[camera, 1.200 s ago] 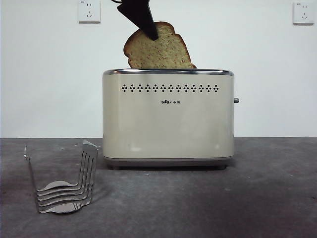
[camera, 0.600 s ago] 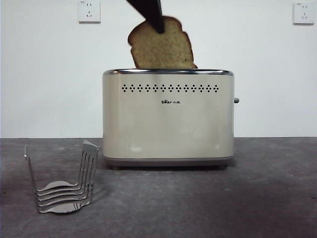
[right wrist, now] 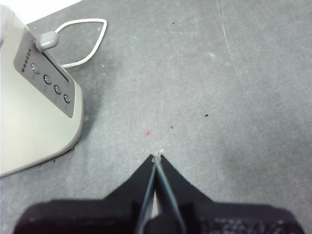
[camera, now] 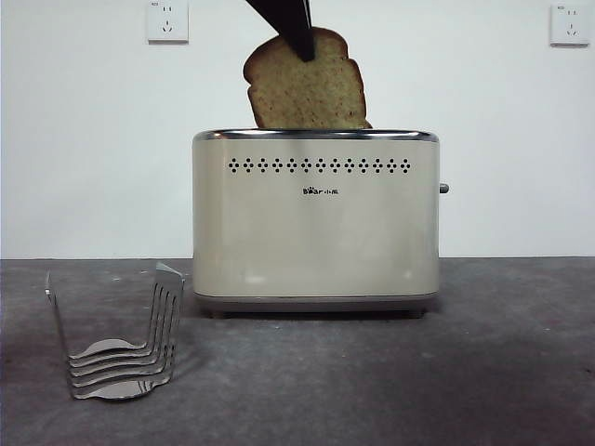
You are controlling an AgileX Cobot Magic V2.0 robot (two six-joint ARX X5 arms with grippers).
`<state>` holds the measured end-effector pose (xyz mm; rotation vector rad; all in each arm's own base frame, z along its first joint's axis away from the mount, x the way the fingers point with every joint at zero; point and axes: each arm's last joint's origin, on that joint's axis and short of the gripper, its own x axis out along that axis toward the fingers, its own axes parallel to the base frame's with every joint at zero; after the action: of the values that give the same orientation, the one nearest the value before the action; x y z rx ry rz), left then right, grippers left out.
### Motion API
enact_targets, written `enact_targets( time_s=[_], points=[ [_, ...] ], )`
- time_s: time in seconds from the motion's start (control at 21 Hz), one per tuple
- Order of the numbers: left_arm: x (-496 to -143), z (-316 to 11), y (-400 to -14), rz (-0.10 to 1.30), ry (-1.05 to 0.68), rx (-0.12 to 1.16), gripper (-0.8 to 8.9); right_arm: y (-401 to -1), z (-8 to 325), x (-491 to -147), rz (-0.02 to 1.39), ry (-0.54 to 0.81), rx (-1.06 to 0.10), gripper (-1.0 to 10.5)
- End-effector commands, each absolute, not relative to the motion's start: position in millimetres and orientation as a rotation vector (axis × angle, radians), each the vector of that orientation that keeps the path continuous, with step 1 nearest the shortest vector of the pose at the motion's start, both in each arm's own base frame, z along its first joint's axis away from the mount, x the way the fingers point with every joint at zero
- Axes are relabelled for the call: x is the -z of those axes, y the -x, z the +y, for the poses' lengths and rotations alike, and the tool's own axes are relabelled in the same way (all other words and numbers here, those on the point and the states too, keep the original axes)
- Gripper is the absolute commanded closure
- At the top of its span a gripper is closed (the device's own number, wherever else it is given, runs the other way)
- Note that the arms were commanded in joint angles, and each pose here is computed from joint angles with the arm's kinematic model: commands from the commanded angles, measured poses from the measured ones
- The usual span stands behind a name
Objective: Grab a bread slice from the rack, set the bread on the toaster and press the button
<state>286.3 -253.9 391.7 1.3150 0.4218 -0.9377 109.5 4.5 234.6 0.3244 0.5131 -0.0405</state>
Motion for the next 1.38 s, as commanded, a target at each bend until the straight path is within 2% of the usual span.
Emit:
enact_targets(
  time_s=[0.05,0.24,0.52,0.95,1.0,1.05,1.19,1.24,1.38],
  points=[
    [-378,-261,-292,0.478,-1.312,0.940,8.24,-110,5,-236,0.505,-0.317,0.033,9.5],
    [-363,-270,-295,0.542,-1.380,0.903,8.24,-110,5,-236,0.505,-0.317,0.033,9.5],
    [-349,-283,-298,0.551,-1.392,0.927,8.24,-110,5,-236,0.506,-0.321,0.018,9.5],
    [-347,-289,-300,0.543,-1.350,0.888,8.12,-110,5,-236,0.507,-0.320,0.019,9.5],
    [-348,-289,-301,0.542,-1.344,0.858,7.96,-110,5,-236,0.507,-0.320,0.019,9.5],
    [-349,-289,-302,0.543,-1.338,0.835,7.38,-110,5,-236,0.507,-0.320,0.019,9.5],
    [-350,-289,-301,0.542,-1.326,0.822,5.02,-110,5,-236,0.506,-0.318,0.018,9.5],
    [-351,-289,-301,0.541,-1.324,0.821,4.65,-110,5,-236,0.506,-0.318,0.018,9.5],
    [-358,-286,-298,0.524,-1.317,0.815,4.59,-110,5,-236,0.506,-0.318,0.018,9.5]
  ],
)
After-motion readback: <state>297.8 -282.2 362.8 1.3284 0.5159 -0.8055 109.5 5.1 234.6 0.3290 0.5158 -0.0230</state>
